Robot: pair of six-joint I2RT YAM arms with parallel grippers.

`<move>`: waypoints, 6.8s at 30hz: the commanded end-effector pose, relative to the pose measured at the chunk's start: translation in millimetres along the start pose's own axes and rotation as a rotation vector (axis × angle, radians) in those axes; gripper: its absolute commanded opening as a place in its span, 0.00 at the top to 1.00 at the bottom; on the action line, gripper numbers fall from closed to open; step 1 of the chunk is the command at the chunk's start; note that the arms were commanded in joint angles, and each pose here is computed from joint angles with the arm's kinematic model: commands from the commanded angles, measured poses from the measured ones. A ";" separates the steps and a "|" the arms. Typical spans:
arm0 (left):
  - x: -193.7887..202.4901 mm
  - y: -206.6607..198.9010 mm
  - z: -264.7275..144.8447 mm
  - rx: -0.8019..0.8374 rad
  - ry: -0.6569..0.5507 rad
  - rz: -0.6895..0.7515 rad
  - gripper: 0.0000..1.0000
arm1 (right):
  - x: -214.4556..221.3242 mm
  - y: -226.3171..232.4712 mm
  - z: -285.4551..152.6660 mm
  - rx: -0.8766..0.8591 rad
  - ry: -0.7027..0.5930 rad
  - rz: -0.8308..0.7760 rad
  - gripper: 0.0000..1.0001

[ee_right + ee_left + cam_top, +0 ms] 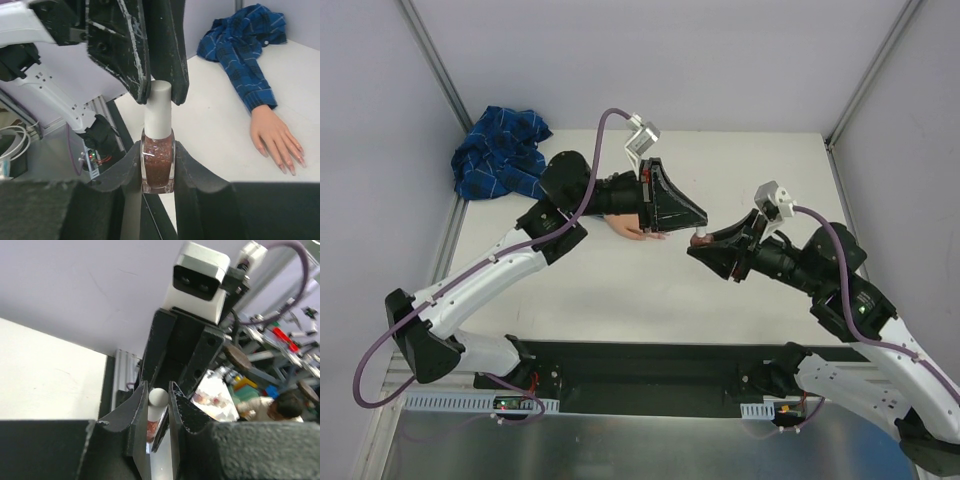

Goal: Paint the nails

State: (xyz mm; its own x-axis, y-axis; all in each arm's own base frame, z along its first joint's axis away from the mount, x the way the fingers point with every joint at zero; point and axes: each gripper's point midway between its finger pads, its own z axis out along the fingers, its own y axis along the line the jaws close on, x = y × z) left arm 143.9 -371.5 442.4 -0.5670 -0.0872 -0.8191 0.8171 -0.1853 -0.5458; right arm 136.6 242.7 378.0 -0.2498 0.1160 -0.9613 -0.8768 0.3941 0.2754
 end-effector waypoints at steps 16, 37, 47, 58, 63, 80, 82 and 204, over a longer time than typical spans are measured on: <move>-21.6 77.4 -8.8 -0.888 -0.251 0.005 1.00 | -55.9 -58.2 15.6 0.525 -0.135 -0.353 1.00; -21.1 -42.0 -22.5 -0.150 -0.163 0.138 0.17 | -8.1 23.4 -22.6 -0.068 0.031 -0.197 1.00; -5.4 -54.5 -11.3 0.165 -0.076 0.036 0.28 | -24.0 45.8 -20.6 -0.164 -0.024 -0.097 1.00; -6.7 -52.6 -4.3 0.208 -0.056 0.021 0.45 | -28.4 25.5 -11.0 -0.062 -0.041 -0.089 1.00; -3.2 -43.3 -2.6 0.153 -0.046 0.015 0.48 | -34.5 19.8 -12.3 -0.034 -0.062 -0.102 1.00; -23.7 32.1 7.2 -0.580 -0.194 0.176 1.00 | -53.8 -49.8 -1.1 0.372 -0.061 -0.234 1.00; -20.3 59.2 0.7 -0.757 -0.230 0.144 1.00 | -63.4 -61.7 3.8 0.496 -0.074 -0.314 1.00; -17.9 5.3 -20.2 -0.469 0.121 0.109 1.00 | -3.5 -10.1 0.6 0.093 0.169 -0.267 1.00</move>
State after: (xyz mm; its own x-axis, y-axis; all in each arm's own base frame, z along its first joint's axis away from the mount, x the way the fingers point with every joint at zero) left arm 159.6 -360.7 427.8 -0.5162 0.1044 -0.8501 0.8355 0.2796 -0.4730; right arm 149.7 237.3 357.9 -0.1349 -0.2171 -0.9668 -0.8711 0.4910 0.0113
